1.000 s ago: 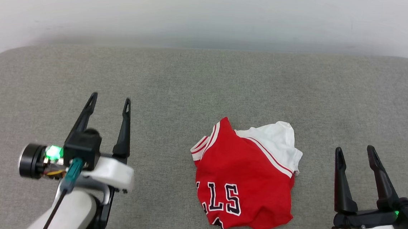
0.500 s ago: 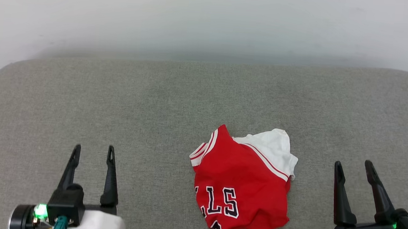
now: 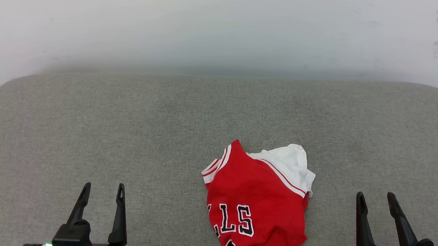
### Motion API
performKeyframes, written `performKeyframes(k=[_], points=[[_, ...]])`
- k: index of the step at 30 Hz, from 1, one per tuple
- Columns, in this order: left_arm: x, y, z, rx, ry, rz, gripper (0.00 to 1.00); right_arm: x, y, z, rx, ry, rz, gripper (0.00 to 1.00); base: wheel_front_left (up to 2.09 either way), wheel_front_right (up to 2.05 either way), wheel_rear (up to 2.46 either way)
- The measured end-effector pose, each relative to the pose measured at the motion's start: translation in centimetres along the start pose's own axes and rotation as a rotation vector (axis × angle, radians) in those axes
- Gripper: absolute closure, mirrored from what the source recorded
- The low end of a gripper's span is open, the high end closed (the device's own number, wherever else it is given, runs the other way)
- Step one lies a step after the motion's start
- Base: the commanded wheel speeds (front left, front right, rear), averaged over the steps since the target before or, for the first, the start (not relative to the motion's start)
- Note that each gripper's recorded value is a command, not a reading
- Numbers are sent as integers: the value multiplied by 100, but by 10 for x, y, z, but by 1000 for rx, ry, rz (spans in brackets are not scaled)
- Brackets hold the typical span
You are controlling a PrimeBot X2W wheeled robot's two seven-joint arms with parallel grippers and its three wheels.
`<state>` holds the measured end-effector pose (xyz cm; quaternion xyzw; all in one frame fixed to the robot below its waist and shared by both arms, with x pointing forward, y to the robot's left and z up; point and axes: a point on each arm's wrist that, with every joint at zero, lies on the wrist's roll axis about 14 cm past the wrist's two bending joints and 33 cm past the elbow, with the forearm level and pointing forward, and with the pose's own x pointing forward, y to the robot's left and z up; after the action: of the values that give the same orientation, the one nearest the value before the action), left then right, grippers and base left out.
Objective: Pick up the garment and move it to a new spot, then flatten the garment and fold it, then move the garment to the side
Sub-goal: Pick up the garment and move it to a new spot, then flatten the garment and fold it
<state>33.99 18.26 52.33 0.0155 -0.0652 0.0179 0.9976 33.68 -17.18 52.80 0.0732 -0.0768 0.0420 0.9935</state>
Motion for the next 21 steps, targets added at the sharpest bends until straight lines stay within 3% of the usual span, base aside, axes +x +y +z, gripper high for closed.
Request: performKeyframes(k=[21], points=[[-11, 9, -15, 1, 46, 7, 0, -2, 7, -3, 17, 9, 17, 0, 0, 0, 0]])
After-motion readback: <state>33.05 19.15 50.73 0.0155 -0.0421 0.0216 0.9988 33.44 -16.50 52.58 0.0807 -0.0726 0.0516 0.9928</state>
